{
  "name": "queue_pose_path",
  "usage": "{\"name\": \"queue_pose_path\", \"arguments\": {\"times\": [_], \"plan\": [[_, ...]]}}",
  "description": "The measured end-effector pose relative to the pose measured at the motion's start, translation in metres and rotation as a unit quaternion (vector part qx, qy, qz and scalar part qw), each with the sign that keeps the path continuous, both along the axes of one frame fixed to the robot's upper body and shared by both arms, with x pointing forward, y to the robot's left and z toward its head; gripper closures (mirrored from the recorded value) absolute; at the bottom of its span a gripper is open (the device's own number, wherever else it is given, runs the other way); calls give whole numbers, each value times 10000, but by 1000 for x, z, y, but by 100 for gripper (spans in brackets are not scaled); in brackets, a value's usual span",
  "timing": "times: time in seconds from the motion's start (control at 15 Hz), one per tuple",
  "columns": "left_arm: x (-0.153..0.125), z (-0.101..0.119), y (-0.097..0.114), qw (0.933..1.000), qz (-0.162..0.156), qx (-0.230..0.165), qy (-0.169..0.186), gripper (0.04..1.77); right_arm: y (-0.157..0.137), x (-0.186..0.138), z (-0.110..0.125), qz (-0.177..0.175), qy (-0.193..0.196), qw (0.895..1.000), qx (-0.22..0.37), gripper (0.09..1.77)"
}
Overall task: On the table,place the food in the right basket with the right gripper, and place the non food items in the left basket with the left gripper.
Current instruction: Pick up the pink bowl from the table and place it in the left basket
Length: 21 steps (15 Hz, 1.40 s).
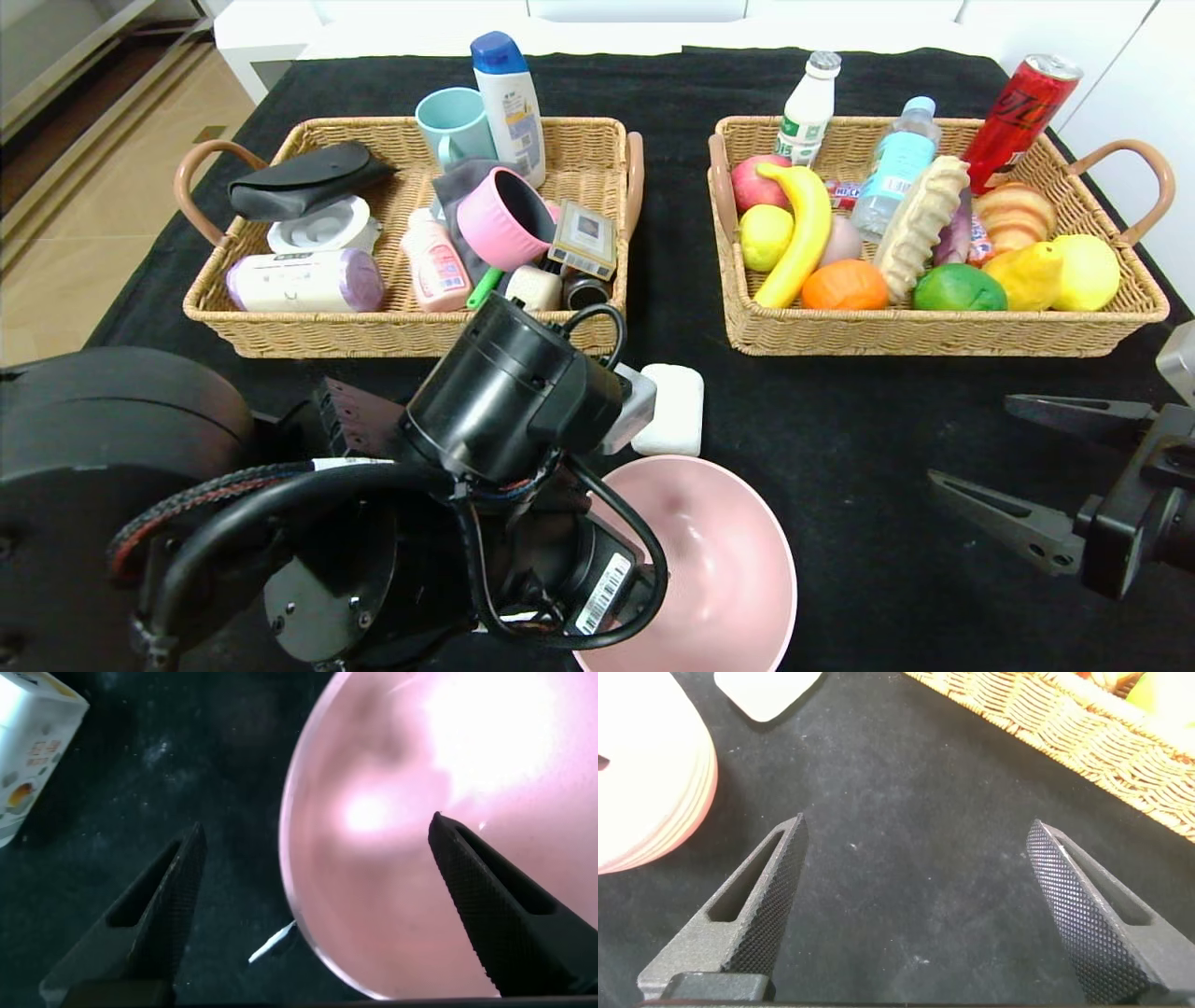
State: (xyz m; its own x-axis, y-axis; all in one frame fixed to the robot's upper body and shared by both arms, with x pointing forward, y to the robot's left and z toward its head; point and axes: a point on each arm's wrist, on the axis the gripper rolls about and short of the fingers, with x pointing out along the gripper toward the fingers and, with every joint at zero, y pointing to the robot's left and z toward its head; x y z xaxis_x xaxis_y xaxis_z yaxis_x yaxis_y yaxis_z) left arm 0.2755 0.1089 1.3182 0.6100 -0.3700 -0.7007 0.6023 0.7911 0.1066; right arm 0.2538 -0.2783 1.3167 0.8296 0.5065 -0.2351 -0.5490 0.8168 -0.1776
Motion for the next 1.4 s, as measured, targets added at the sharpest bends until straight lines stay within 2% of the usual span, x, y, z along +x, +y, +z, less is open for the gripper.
{"name": "queue_pose_path", "arguments": {"times": [0.13, 0.2, 0.33, 0.6, 0.67, 0.73, 1.4], "plan": [[2, -2, -2, 10000, 15, 24, 5, 9, 0, 0, 0, -12, -13, 10000, 5, 15], [2, -3, -2, 10000, 13, 39, 17, 19, 0, 0, 1, -11, -28, 10000, 13, 15], [3, -6, -3, 9999, 20, 93, 45, 54, 0, 0, 1, -7, -30, 10000, 11, 15], [3, -9, -4, 9999, 20, 128, 69, 100, 0, 0, 0, 12, -14, 10000, 4, 15], [3, -9, -4, 9999, 20, 131, 75, 121, 1, 0, 0, 12, -10, 10000, 5, 15], [4, -8, -5, 9999, -1, 91, 75, 165, 1, 0, -1, 22, -5, 10000, 1, 15], [5, -11, -6, 9999, 56, 121, 105, 163, 1, 0, -1, 28, -27, 10000, -54, 15]]}}
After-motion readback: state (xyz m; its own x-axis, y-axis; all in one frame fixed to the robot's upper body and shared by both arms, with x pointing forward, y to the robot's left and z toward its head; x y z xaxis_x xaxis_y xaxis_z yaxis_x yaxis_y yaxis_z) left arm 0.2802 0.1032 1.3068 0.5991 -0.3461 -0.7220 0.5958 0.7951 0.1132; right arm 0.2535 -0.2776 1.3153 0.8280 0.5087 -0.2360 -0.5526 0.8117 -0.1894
